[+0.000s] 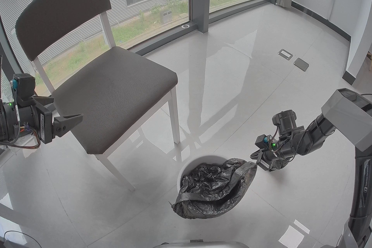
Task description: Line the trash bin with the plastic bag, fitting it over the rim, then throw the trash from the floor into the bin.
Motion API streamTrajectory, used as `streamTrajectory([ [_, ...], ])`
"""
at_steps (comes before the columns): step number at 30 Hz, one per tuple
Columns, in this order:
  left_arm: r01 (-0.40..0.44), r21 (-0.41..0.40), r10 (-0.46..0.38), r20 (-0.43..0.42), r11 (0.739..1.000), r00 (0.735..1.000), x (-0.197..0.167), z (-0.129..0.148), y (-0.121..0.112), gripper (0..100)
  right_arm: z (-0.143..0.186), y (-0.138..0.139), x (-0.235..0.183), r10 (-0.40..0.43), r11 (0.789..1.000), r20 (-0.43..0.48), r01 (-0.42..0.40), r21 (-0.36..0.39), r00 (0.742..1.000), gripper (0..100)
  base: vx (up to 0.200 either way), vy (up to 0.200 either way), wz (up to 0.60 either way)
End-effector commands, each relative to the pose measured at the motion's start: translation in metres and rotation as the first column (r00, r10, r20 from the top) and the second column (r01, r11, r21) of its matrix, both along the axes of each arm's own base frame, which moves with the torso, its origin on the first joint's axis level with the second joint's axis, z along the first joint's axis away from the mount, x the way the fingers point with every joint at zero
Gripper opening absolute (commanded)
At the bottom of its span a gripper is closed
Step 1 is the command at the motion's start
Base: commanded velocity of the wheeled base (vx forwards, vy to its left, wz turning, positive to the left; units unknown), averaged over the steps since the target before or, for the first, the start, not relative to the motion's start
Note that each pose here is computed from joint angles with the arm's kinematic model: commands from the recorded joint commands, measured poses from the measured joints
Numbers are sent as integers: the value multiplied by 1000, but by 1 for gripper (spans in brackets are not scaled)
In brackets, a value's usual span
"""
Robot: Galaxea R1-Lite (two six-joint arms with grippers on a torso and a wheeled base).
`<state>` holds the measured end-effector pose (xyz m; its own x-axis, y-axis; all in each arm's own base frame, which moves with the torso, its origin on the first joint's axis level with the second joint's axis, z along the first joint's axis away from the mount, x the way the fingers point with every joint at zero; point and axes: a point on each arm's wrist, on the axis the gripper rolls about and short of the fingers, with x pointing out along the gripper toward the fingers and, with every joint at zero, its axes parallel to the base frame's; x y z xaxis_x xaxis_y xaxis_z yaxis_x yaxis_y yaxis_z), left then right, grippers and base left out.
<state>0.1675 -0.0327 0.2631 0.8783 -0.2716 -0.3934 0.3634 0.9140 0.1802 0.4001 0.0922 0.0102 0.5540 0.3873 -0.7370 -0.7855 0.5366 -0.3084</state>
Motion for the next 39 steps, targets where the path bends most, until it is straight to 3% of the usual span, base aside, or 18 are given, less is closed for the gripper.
streamTrajectory([
  [1,1,-1,-1,5,1000,1000,-1,1,0,100,17,6,12,0,1000,48,0,17,999,0,0,0,0],
  [6,5,-2,-5,13,1000,1000,-4,2,0,100,18,10,8,7,1000,40,-8,19,999,0,0,0,0],
  [14,26,-8,-26,17,1000,1000,-6,3,-3,100,-6,4,-12,10,1000,-60,-11,-14,998,0,0,0,0],
  [15,29,-11,-29,18,1000,999,-7,4,-4,100,-10,2,-15,7,1000,-77,-8,-18,997,100,0,0,0],
  [29,44,-18,-44,15,999,999,-6,4,-4,100,-40,-17,-23,-23,999,-161,15,-51,987,100,0,0,0],
  [39,49,-21,-49,8,999,999,-1,3,-6,100,-46,-20,8,-43,998,-102,39,-39,994,100,0,0,0],
])
